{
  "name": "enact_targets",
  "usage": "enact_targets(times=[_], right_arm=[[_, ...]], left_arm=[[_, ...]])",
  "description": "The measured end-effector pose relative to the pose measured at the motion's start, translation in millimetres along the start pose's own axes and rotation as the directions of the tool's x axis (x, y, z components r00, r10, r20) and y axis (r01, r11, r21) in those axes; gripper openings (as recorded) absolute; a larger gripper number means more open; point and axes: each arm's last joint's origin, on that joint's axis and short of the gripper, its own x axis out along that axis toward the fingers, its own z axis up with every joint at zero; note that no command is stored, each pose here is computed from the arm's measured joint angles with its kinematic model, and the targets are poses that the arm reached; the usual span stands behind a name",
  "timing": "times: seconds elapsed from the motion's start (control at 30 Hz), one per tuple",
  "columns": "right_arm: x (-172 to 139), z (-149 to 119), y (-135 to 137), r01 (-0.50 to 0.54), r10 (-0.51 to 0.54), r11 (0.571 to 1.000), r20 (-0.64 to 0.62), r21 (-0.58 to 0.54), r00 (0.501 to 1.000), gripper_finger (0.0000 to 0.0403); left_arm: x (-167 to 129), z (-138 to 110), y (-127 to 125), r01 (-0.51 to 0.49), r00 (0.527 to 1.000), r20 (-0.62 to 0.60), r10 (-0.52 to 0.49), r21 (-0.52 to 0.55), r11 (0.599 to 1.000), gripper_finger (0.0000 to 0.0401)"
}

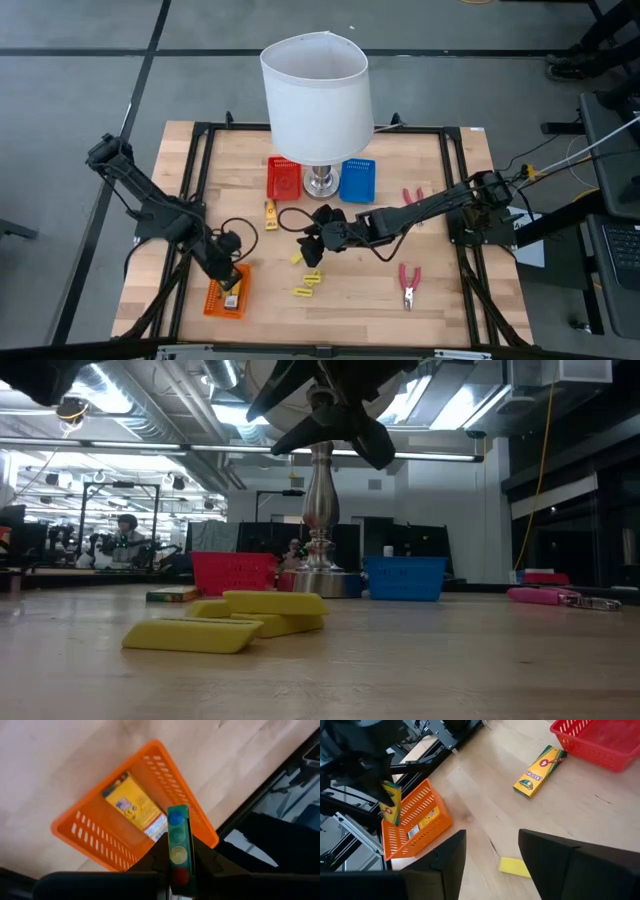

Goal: Pick & Place School Supplies
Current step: Put the yellow crayon box into the orange basket

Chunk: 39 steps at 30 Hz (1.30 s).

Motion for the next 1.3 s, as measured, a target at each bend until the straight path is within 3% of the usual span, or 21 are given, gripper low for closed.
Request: enact_targets(times=[0.2, 0.5, 0.63, 0.8, 0.97, 1.13, 1.3], right_arm=[[0, 1, 0, 0.005, -0.005, 1.0, 0.008, 0.0, 1.0, 0.0183], [0, 0, -1, 0.005, -0.005, 1.0, -0.001, -0.001, 1.0, 0.0183], [0, -1, -2, 0.015, -0.015, 1.0, -0.011, -0.006, 1.0, 0.0183], [0, -3, -3, 0.02, -0.02, 1.0, -0.043, -0.014, 0.999, 0.0183], [0, -4, -5, 0.026, -0.028, 0.999, -0.065, -0.024, 0.997, 0.0183], [1, -4, -6, 0.03, -0.033, 0.998, -0.066, -0.049, 0.997, 0.0183], [1, -1, -8, 0.034, -0.037, 0.998, -0.062, -0.049, 0.997, 0.0183]], left_arm=[[8, -6, -1, -0.031, 0.999, 0.039, 0.032, -0.025, 0.999, 0.0048], [10, -2, -1, -0.024, 0.986, 0.161, 0.032, -0.052, 0.998, 0.0208], [8, 1, -2, 0.003, 0.963, 0.271, 0.012, -0.053, 0.999, 0.0249], [0, 6, -2, 0.094, 0.899, 0.438, -0.03, -0.126, 0.988, 0.0247], [-4, 10, -1, 0.163, 0.849, 0.527, -0.039, -0.191, 0.968, 0.0234], [2, 17, 0, 0.103, 0.887, 0.461, 0.023, -0.247, 0.963, 0.0205], [11, 29, 2, 0.019, 0.901, 0.418, 0.114, -0.302, 0.953, 0.0143]])
